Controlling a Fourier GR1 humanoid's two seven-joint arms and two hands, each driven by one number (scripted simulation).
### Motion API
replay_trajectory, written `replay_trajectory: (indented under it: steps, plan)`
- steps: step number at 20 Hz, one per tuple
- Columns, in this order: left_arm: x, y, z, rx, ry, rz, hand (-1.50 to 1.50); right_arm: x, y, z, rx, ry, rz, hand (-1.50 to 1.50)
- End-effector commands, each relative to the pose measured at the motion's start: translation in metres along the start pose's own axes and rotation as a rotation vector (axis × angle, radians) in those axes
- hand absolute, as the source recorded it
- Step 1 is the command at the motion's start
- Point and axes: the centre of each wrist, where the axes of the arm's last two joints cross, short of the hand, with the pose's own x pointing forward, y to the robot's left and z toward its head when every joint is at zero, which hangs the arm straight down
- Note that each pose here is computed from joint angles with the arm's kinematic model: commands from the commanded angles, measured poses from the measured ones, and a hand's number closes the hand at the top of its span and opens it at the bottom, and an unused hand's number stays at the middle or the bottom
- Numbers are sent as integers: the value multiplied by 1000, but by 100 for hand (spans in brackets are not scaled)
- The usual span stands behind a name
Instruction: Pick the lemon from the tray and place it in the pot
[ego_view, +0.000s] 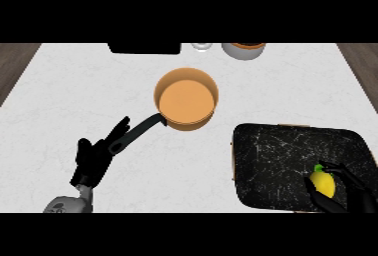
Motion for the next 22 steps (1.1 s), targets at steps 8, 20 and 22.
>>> replay_trajectory:
  steps: [8,20,22]
  plan:
    - [13,-5,-5,18,6,-18,0,5,32,-6,-26,-103,4,150]
    - [7,-10,-3,12,7,9,0,70,72,23,163,-296,70,150]
    - [1,5,-4,15,5,11,0,99,84,22,145,-322,73,150]
